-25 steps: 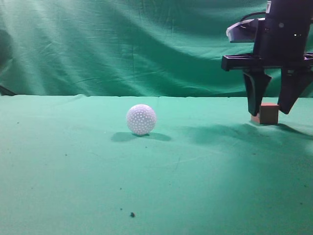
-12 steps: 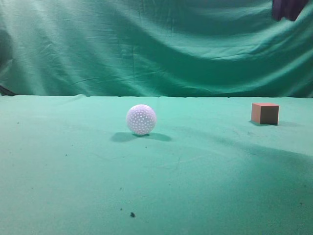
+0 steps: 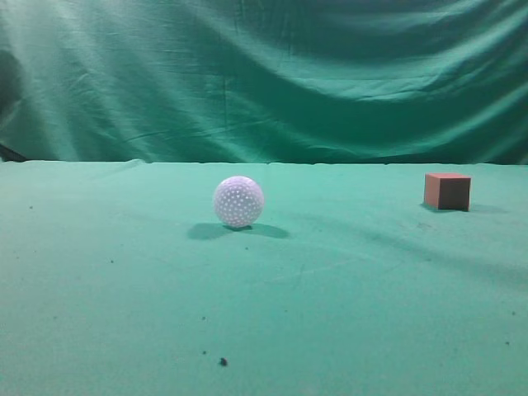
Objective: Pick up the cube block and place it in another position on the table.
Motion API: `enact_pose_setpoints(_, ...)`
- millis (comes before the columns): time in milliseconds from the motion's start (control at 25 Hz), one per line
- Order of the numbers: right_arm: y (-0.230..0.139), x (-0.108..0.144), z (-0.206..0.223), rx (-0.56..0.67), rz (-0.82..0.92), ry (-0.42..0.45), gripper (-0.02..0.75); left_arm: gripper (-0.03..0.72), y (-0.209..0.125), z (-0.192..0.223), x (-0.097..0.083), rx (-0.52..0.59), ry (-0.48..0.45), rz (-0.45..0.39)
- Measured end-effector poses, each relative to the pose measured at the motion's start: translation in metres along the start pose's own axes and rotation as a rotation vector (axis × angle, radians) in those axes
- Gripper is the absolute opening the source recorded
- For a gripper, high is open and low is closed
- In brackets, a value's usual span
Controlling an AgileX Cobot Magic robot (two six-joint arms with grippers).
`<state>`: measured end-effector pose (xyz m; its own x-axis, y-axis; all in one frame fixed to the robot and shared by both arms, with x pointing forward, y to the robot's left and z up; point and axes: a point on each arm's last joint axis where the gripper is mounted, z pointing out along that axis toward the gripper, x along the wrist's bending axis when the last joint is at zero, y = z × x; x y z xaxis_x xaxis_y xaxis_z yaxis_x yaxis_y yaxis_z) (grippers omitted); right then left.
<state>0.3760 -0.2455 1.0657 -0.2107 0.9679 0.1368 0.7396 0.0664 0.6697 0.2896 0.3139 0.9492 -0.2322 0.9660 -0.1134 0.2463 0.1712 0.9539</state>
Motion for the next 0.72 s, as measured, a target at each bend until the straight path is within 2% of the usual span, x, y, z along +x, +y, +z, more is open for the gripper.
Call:
enact_pose_setpoints(200, -0.014, -0.003, -0.031, -0.118, -0.003, 0.025, 0.000, 0.235, 0.000, 0.000, 0.000, 0.000, 0.000, 0.000)
enact_pose_setpoints(320, -0.018, -0.005, -0.040, -0.139, -0.009, 0.024, 0.000, 0.235, 0.000, 0.000, 0.000, 0.000, 0.000, 0.000)
enact_pose_setpoints(600, -0.041, -0.013, -0.030, -0.123, -0.078, -0.021, 0.000, 0.235, 0.000, 0.000, 0.000, 0.000, 0.000, 0.000)
enact_pose_setpoints(720, -0.061, -0.021, -0.023, -0.230, -0.062, -0.038, 0.000, 0.235, 0.000, 0.000, 0.000, 0.000, 0.000, 0.000)
